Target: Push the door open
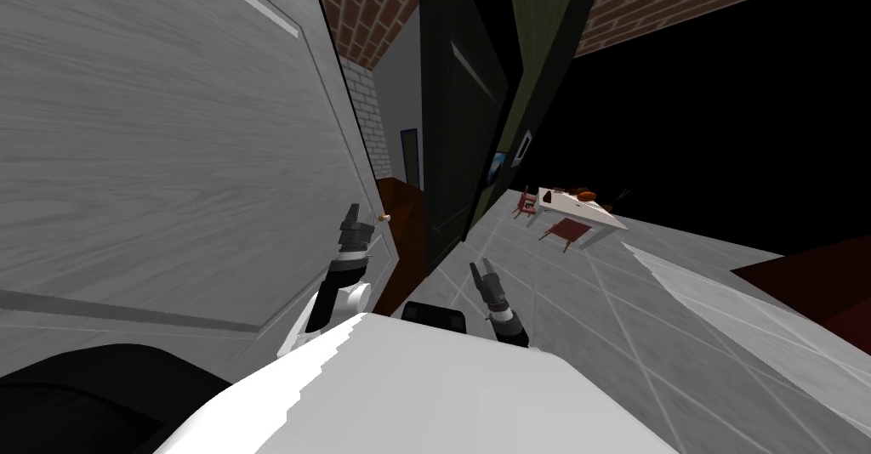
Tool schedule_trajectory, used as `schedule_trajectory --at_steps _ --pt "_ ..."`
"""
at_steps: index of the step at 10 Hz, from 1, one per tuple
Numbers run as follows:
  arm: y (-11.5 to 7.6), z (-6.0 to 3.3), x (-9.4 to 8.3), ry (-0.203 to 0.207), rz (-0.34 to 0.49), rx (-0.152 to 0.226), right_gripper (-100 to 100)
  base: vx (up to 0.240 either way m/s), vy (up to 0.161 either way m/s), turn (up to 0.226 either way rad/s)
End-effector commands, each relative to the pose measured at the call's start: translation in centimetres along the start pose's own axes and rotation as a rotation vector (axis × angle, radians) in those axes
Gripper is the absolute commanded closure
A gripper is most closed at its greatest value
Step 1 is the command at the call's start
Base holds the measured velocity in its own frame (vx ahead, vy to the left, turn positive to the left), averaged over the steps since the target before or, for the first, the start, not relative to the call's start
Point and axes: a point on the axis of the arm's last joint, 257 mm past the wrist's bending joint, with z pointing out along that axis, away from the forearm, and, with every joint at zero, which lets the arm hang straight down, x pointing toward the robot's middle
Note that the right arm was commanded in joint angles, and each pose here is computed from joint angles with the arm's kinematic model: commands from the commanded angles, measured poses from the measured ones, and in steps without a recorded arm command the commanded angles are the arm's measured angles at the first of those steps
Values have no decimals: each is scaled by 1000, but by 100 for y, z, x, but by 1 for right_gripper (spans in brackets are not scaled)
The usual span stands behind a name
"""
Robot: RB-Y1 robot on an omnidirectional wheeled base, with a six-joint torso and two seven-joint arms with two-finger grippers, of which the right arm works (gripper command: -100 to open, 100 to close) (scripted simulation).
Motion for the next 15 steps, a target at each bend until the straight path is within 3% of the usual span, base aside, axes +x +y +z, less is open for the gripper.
schedule_trajectory --at_steps 1,15 --pt "22 -69 154 34 -35 -8 -100 79 -37 9" --pt "326 -798 1222 293 -249 -123 -100 101 -22 10"
